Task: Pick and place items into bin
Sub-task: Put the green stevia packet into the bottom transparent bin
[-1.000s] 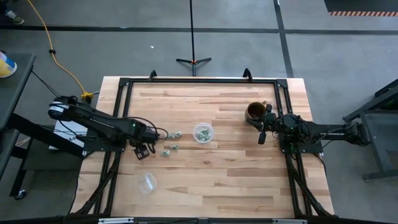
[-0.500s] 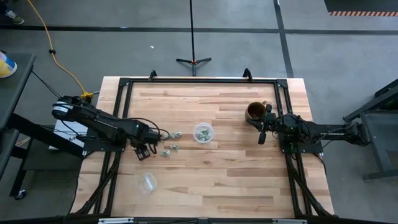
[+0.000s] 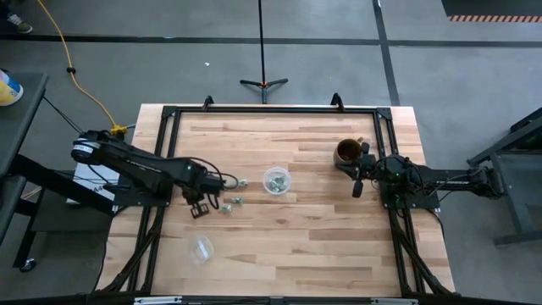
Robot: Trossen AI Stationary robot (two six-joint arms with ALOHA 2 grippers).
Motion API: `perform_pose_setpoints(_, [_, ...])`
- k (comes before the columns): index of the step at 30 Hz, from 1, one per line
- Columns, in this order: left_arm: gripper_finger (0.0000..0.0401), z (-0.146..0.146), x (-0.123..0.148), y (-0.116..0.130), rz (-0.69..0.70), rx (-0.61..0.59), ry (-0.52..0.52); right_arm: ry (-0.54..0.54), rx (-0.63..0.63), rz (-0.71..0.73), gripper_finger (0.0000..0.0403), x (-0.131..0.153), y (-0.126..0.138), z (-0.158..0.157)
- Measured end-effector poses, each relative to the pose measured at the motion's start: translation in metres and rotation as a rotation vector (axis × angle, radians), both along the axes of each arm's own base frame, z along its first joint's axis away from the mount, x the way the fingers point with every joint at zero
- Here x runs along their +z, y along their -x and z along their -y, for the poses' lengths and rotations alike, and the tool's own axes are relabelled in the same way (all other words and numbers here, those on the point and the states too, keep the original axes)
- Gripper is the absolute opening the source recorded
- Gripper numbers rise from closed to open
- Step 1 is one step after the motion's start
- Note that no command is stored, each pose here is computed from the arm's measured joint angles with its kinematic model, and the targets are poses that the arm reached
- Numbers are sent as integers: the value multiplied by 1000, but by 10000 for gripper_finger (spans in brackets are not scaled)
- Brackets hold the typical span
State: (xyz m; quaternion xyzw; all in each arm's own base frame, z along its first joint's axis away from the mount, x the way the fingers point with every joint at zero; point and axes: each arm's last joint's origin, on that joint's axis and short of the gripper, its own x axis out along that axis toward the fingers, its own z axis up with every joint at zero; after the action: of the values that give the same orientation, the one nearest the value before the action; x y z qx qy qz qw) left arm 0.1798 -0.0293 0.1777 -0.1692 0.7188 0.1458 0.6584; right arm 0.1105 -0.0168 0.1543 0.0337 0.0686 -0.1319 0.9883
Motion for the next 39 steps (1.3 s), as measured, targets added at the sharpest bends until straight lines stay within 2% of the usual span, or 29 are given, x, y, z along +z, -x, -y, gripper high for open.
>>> perform_pose_setpoints(7, [60, 26, 44, -17, 108, -101, 39, -5, 35, 1, 12, 0, 0, -1])
perform_pose_setpoints(11, [35, 49, 73, -23, 206, -97, 43, -7, 51, 1, 12, 0, 0, -1])
perform_pose_setpoints(15, [25, 76, 85, -28, 353, -111, 104, 3, 53, -2, 12, 0, 0, -1])
perform_pose_setpoints(17, [25, 88, 84, -27, 374, -94, 129, 16, 55, -5, 12, 0, 0, -1])
perform_pose_setpoints(21, [35, 108, 74, -23, 309, -40, 147, 26, 56, -8, 12, 0, 0, -1])
perform_pose_setpoints(24, [47, 123, 66, -25, 292, -49, 170, 41, 58, -11, 12, 0, 0, -1])
perform_pose_setpoints(27, [40, 136, 56, -30, 287, -75, 192, 43, 58, -12, 12, 0, 0, -1])
perform_pose_setpoints(32, [29, 140, 39, -28, 139, -23, 163, 43, 58, -12, 12, 0, 0, -1])
perform_pose_setpoints(36, [71, 138, 33, -25, 64, 40, 122, 43, 58, -12, 12, 0, 0, -1])
perform_pose_setpoints(39, [117, 137, 34, -26, 84, 48, 105, 43, 58, -11, 12, 0, 0, -1])
